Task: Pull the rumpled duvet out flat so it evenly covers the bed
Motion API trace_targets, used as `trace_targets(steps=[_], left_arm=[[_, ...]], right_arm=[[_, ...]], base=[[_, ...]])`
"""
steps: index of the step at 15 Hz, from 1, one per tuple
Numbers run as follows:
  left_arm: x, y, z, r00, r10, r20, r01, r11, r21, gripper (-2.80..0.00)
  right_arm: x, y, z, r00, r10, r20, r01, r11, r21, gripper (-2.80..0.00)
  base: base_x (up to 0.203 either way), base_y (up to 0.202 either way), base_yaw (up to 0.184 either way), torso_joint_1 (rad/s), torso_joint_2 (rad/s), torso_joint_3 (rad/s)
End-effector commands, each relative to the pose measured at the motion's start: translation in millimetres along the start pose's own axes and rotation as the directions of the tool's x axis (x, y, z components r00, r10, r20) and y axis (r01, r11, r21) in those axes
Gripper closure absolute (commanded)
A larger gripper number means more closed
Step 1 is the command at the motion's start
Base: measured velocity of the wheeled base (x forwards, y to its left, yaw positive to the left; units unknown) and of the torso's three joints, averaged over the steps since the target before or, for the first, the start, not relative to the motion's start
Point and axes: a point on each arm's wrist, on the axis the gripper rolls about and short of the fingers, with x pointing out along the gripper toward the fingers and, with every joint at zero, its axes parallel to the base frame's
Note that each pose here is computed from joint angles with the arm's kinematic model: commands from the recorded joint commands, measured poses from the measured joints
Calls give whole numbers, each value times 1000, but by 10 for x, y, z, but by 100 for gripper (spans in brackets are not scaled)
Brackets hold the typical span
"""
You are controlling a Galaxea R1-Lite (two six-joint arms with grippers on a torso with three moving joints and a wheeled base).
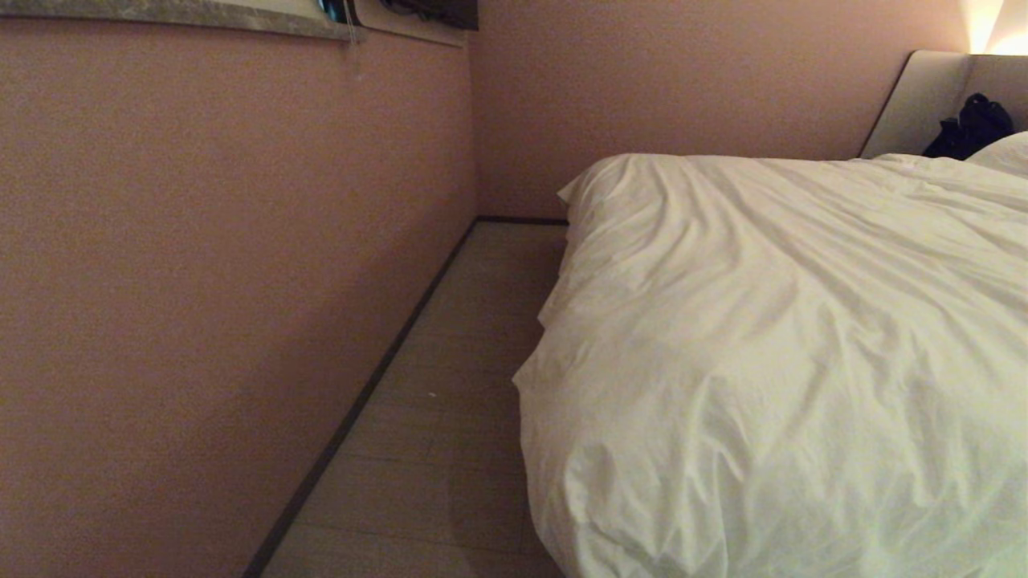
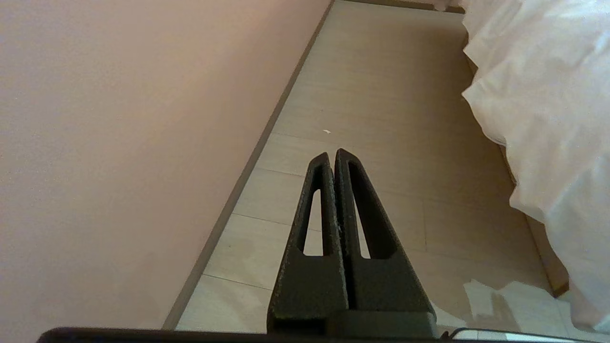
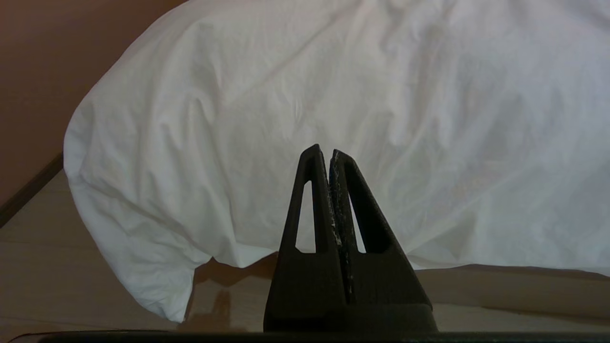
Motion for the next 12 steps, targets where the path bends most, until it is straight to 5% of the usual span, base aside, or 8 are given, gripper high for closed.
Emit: trace_targets(steps=[1, 12], left_arm=[[0, 0, 0, 1000, 2, 0, -2, 1000, -2, 0], [0, 0, 0, 1000, 2, 0, -2, 1000, -2, 0]], right_arm=[[1, 0, 0, 1000, -1, -1, 1, 1000, 0, 0], [1, 0, 0, 1000, -1, -1, 1, 1000, 0, 0]], base=[[0, 0, 0, 0, 0, 0], [0, 0, 0, 0, 0, 0]])
